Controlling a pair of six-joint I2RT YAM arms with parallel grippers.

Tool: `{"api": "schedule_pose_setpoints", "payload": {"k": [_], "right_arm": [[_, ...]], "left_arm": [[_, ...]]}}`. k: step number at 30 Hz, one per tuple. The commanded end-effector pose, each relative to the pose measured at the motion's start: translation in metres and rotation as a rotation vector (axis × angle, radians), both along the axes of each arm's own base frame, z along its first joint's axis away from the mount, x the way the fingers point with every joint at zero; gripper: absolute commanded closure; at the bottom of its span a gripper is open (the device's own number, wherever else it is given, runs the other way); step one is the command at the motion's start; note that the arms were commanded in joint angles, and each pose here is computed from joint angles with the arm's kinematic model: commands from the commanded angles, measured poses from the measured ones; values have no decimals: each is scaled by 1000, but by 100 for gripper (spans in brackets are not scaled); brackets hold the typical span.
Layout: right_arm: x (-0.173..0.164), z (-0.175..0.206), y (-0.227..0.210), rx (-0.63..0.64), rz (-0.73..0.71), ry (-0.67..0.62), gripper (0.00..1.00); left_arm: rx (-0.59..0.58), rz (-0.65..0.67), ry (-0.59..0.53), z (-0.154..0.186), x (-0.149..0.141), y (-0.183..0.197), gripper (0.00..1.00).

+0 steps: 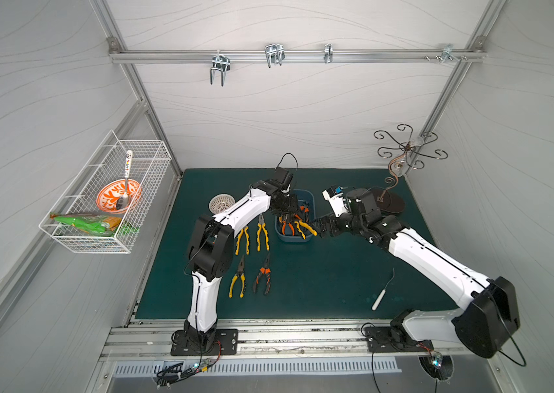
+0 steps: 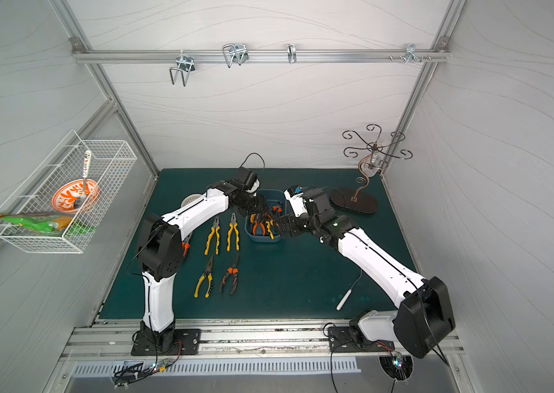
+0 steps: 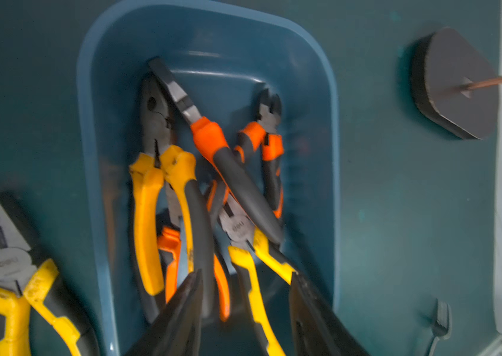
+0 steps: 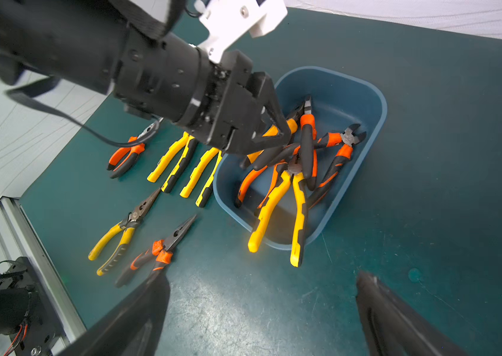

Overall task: Take the pliers out of the storage box
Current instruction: Pick up the pliers from the storage box.

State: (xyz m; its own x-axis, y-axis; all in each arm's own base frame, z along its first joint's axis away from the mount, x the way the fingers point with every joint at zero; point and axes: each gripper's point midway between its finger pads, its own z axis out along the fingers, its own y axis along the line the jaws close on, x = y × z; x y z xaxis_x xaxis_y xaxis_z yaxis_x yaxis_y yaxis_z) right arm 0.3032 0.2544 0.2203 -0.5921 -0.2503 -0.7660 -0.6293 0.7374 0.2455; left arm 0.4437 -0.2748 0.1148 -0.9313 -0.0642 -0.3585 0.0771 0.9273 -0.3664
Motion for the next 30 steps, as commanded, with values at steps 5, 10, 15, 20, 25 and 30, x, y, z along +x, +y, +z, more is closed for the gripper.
{"api": "schedule_pose_setpoints", "payload": {"k": [5,10,15,20,25,30], "right_arm": [[-1,5,-12,3,-7,-17,1],[1,5,-14,10,-13,-11,1],[3,9,-15,20,-16,-13,1],[3,10,-15,26,-16,-11,1],[2,12,-15,49,-25,0,1],[5,18,-16,118,-51,31,1]], "left_arm": [[90,13,28,-27,10,9,50],[96,11,73,-49,8,7,53],[69,6,94,-54,7,1,73],[77,-11,81,-49,6,2,98],[86,-42,58,-36,-3,3,100],[123,-82,-50,-6,-17,8,100]]}}
